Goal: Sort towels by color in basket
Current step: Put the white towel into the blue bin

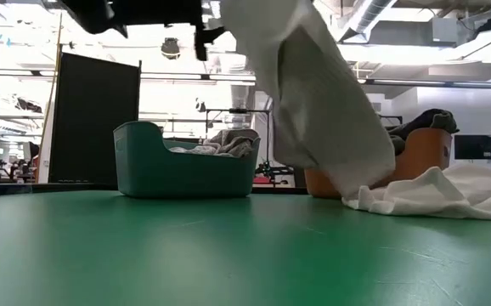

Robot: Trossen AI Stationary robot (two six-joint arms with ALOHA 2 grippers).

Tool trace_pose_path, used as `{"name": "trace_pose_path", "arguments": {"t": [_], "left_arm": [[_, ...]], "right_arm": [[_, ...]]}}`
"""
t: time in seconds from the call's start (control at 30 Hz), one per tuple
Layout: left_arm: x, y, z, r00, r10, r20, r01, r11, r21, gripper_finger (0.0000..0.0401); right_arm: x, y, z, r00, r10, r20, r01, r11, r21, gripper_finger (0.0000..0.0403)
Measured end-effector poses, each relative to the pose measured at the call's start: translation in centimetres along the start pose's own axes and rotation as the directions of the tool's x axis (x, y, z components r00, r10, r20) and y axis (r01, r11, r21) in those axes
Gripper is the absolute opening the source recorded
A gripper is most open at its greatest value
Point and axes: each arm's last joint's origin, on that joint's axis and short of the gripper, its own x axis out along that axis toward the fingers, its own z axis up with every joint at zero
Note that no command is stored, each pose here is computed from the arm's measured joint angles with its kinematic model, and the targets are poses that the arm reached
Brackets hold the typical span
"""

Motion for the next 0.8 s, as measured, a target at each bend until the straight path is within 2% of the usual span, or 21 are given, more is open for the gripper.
{"name": "trace_pose_path", "arguments": {"t": [0.2,0.33,0.43,0.57,0.7,0.73,0.8], "left_arm": [[3.7,-0.9,-1.0,0.999,-0.051,0.007,0.05,0.99,0.128,0.0247],[5.5,-1.8,-0.2,0.998,-0.062,0.008,0.059,0.976,0.212,0.0247],[6.0,-2.1,0.6,0.999,-0.008,-0.047,0.019,0.972,0.235,0.0233],[5.9,-2.3,1.3,0.987,0.075,-0.141,-0.032,0.958,0.286,0.0162],[5.8,-2.7,2.0,0.986,0.1,-0.134,-0.053,0.947,0.316,0.0038],[5.8,-2.7,2.2,0.987,0.103,-0.127,-0.059,0.948,0.314,0.002],[5.9,-2.5,2.5,0.988,0.106,-0.115,-0.068,0.955,0.29,0.0012]], "right_arm": [[2.2,0.2,0.9,0.996,0.027,0.084,-0.028,1.0,0.013,0.0019],[2.5,0.0,0.7,1.0,0.008,0.016,-0.008,1.0,0.019,0.0028],[1.2,-0.3,1.0,0.998,-0.056,-0.019,0.056,0.998,0.022,0.003],[-0.8,-0.3,1.3,0.993,-0.104,-0.046,0.105,0.994,0.012,0.0029],[-1.7,0.4,1.1,0.992,-0.09,-0.085,0.091,0.996,0.012,0.0035],[-1.8,0.7,1.0,0.991,-0.084,-0.101,0.086,0.996,0.017,0.0038],[-1.8,1.1,0.5,0.986,-0.072,-0.148,0.078,0.997,0.029,0.0045]]}}
